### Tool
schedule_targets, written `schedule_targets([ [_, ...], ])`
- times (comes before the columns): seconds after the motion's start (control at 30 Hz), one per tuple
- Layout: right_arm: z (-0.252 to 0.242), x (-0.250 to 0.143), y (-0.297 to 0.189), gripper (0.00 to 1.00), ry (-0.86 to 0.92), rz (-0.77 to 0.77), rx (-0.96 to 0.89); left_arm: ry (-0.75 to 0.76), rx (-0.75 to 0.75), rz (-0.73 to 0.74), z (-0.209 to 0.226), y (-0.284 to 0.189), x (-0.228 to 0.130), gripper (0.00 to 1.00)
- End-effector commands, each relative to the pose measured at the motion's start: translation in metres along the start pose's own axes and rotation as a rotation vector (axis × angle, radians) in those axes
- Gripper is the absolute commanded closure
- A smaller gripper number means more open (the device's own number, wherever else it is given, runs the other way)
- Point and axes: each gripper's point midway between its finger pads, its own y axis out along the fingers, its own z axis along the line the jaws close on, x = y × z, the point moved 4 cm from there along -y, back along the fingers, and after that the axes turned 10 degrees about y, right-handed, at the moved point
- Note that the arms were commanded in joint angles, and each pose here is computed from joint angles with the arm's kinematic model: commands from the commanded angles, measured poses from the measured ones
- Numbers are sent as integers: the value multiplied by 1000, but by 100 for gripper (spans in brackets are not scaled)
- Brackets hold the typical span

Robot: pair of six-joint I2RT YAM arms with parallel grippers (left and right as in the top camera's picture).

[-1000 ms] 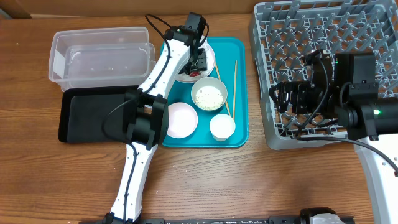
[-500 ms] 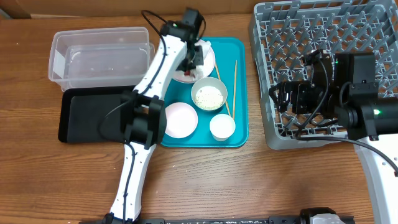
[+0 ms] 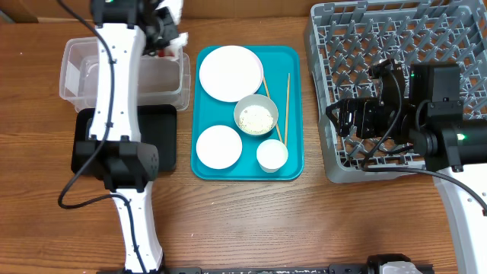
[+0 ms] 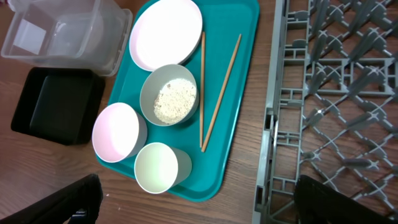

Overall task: Sort waste into correct bins and load items into the dishwasher
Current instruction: 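Carry wrapper and tissue with left gripper, drop into clear bin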

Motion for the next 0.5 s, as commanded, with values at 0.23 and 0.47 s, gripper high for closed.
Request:
schedule_targets([
  [0.23,9,6,-8,0,-14,-22,29,-67,80,185,53,91,-19,45],
  [0.47,9,5,-8,0,-11,-16,27,11,61,153,60,69,-10,21],
])
